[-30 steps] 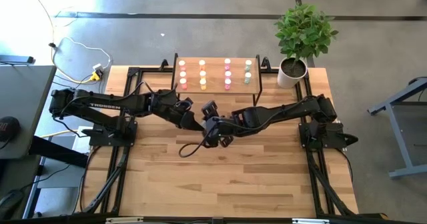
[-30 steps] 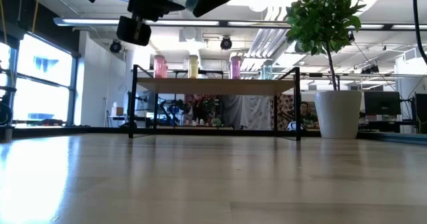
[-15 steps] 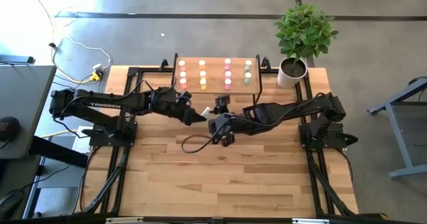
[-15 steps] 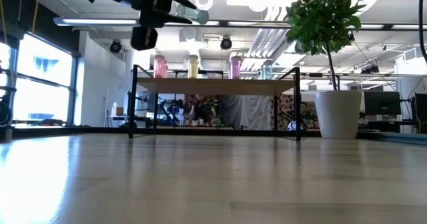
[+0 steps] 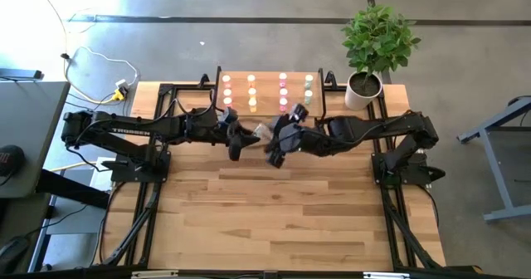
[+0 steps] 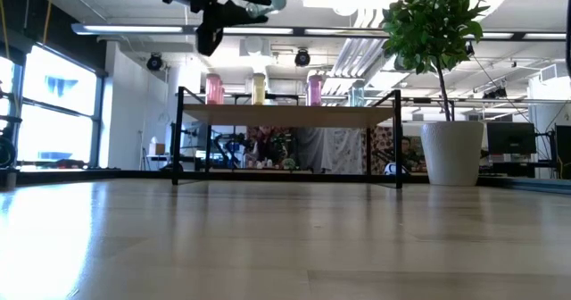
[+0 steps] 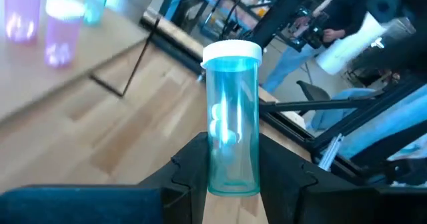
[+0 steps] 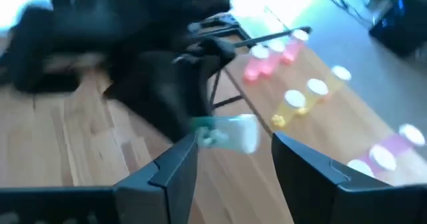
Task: Pick and place medicine bottles onto shelf by color
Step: Put the blue pill bottle on the shelf aligned with the other blue pill bottles
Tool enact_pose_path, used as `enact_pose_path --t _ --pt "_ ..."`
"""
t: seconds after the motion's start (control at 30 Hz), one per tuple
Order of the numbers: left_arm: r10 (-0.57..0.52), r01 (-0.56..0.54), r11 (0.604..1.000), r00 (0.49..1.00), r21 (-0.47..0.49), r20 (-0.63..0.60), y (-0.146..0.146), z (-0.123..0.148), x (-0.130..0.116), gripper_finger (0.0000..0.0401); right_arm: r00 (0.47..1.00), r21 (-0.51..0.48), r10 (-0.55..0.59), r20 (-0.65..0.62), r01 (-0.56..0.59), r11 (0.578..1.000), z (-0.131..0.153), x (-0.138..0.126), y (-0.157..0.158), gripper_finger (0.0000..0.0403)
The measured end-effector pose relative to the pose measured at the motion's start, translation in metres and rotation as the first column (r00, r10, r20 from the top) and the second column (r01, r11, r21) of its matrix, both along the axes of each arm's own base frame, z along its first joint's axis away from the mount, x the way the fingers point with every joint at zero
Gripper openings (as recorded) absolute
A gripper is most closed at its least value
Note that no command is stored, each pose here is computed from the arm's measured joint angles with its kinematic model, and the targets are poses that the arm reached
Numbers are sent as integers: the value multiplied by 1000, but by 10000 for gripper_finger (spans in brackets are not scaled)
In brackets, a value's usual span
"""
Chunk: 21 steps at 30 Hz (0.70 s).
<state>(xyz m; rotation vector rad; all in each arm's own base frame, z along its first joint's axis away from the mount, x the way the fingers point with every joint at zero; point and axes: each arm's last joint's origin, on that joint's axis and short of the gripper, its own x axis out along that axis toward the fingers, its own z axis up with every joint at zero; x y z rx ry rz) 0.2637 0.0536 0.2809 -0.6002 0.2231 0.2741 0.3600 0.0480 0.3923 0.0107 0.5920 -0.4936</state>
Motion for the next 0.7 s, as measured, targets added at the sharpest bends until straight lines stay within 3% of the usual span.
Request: enact_pose_path --t 0.2,0.43,0.7 --pt "-12 9 992 1000 123 25 1 5 1 97 977 189 -131 166 99 977 21 -11 -20 183" --pt "-38 16 961 996 277 75 -4 13 4 97 938 425 -193 288 56 904 41 -22 -40 183" --pt "-18 -22 935 994 353 108 -14 18 6 97 928 537 -224 297 31 843 41 -19 -44 183"
